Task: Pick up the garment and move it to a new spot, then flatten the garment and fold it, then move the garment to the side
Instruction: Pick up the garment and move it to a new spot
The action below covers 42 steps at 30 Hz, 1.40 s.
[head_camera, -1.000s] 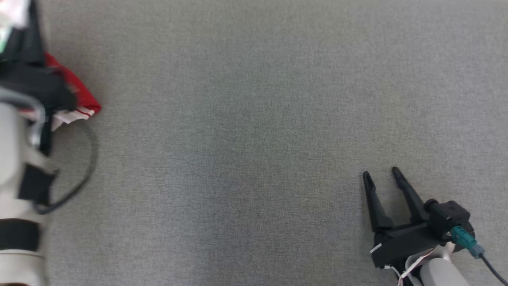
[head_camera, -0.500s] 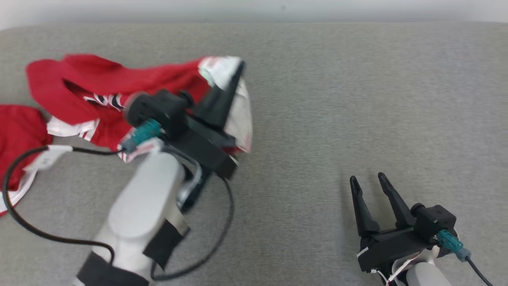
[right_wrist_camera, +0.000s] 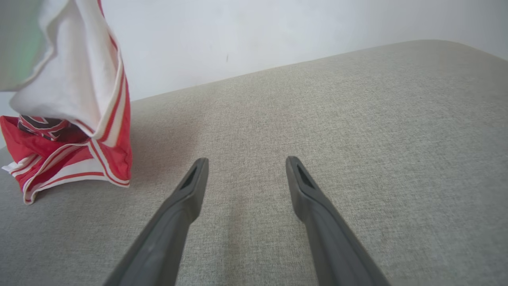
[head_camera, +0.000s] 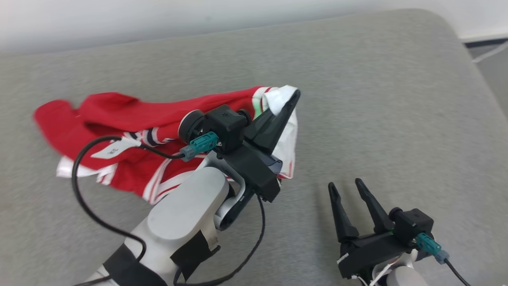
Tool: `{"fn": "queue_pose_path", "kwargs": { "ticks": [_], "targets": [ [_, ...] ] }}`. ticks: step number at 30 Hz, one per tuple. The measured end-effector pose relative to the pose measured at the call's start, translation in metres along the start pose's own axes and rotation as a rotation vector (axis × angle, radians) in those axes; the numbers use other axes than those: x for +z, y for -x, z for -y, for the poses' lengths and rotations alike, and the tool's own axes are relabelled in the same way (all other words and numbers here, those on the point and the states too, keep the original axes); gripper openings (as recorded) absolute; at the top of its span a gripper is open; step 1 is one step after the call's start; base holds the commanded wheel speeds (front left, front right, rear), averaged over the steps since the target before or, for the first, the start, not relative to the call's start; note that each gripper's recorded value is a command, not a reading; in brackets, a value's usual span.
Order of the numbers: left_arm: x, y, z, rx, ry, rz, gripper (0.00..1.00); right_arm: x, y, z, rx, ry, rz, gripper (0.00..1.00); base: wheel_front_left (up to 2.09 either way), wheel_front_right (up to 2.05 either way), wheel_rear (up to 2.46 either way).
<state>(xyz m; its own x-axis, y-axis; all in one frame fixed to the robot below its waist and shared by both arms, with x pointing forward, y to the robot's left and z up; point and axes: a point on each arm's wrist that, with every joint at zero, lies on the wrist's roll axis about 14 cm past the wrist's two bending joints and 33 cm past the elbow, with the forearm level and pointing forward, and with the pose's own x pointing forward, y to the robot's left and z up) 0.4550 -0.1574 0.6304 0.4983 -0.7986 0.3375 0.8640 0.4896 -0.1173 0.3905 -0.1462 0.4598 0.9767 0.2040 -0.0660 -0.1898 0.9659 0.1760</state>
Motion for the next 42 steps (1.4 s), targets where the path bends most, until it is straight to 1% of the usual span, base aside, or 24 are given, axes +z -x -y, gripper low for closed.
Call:
{"fn": "queue_pose_path", "kwargs": {
  "ticks": [2,3,4,5,9,12,16,20,26,34,37,42],
  "targets": [
    [-0.006,-0.003,0.002,-0.003,-0.004,-0.015,0.00,0.002,0.002,0.002,-0.009,0.000,0.005,1.00,0.00,0.00,0.00],
    [-0.012,-0.006,0.004,-0.006,-0.003,-0.035,0.06,0.005,0.005,0.004,-0.021,0.001,0.012,1.00,0.00,0.00,0.00],
    [-0.020,-0.007,0.005,-0.006,0.004,-0.053,0.42,0.008,0.007,0.007,-0.033,0.002,0.020,1.00,0.00,0.00,0.00],
    [-0.024,-0.009,0.006,-0.005,0.005,-0.065,1.00,0.010,0.009,0.010,-0.042,0.005,0.027,1.00,0.00,0.00,0.00],
    [-0.039,-0.015,0.006,0.006,-0.010,-0.101,1.00,0.018,0.017,0.022,-0.088,0.010,0.047,1.00,0.00,0.00,0.00],
    [-0.049,-0.009,0.001,0.032,-0.032,-0.133,1.00,0.020,0.023,0.027,-0.108,0.011,0.053,1.00,0.00,0.00,0.00],
    [-0.063,0.008,-0.018,0.098,-0.070,-0.184,1.00,0.021,0.020,0.022,-0.089,0.013,0.057,1.00,0.00,0.00,0.00],
    [-0.057,0.029,-0.045,0.209,-0.122,-0.184,1.00,0.024,0.015,0.012,-0.050,0.018,0.069,1.00,0.00,0.00,0.00],
    [-0.045,0.082,-0.084,0.401,-0.200,-0.177,1.00,0.025,0.013,-0.004,0.004,0.019,0.076,1.00,0.00,0.00,0.00],
    [-0.027,0.167,-0.112,0.619,-0.281,-0.176,1.00,0.027,0.008,-0.023,0.071,0.026,0.082,1.00,0.00,0.00,0.00],
    [-0.021,0.202,-0.117,0.706,-0.297,-0.176,1.00,0.021,0.007,-0.031,0.095,0.020,0.066,1.00,0.00,0.00,0.00],
    [-0.006,0.258,-0.125,0.842,-0.343,-0.174,1.00,0.024,-0.003,-0.043,0.134,0.020,0.074,1.00,0.00,0.00,0.00]
  ]
}}
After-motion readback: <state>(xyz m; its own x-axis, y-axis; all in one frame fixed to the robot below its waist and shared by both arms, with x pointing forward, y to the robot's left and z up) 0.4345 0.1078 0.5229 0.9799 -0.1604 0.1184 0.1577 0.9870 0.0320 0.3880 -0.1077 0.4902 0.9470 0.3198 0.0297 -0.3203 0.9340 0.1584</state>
